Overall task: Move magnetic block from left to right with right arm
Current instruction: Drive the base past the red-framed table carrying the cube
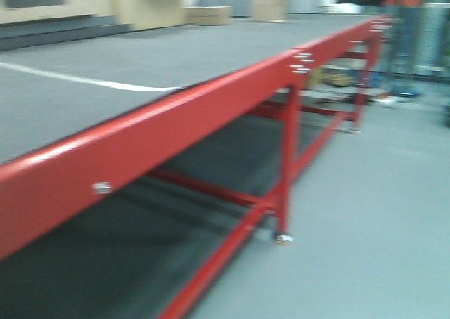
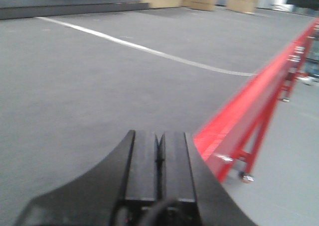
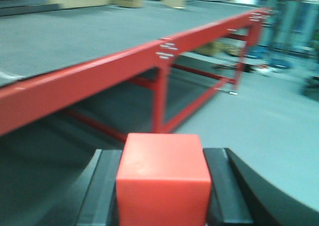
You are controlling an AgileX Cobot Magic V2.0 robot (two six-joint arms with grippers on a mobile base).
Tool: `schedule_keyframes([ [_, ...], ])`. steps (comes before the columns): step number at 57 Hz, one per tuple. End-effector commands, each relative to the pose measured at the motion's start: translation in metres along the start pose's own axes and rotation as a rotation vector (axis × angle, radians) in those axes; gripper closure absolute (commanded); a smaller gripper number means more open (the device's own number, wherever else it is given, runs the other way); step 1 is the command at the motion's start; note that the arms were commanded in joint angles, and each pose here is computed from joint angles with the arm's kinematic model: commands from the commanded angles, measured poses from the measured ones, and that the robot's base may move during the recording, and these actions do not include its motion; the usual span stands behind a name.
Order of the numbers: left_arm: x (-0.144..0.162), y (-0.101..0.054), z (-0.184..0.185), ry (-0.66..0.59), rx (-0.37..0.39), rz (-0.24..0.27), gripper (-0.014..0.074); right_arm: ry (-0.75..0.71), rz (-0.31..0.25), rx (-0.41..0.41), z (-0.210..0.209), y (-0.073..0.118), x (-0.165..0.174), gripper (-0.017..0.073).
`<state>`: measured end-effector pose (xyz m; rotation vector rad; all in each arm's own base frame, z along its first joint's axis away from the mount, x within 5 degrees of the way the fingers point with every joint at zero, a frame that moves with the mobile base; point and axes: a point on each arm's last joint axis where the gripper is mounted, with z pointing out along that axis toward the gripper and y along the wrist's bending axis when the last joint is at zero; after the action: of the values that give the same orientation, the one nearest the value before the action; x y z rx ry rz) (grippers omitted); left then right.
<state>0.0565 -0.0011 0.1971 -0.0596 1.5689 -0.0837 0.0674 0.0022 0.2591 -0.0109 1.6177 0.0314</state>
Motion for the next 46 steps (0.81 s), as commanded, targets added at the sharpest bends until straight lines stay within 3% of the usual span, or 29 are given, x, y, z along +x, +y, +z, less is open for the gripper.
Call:
schedule_keyframes([
  [1, -0.0045, 0.0003, -0.0003, -0.080, 0.000, -0.011, 0.0720, -0.120, -0.017, 0.016, -0.0013, -0.0011, -0.0188, 0.0221],
  [46, -0.0045, 0.0003, -0.0003, -0.080, 0.000, -0.011, 0.0720, -0.120, -0.017, 0.016, -0.0013, -0.0011, -0.0188, 0.0221],
])
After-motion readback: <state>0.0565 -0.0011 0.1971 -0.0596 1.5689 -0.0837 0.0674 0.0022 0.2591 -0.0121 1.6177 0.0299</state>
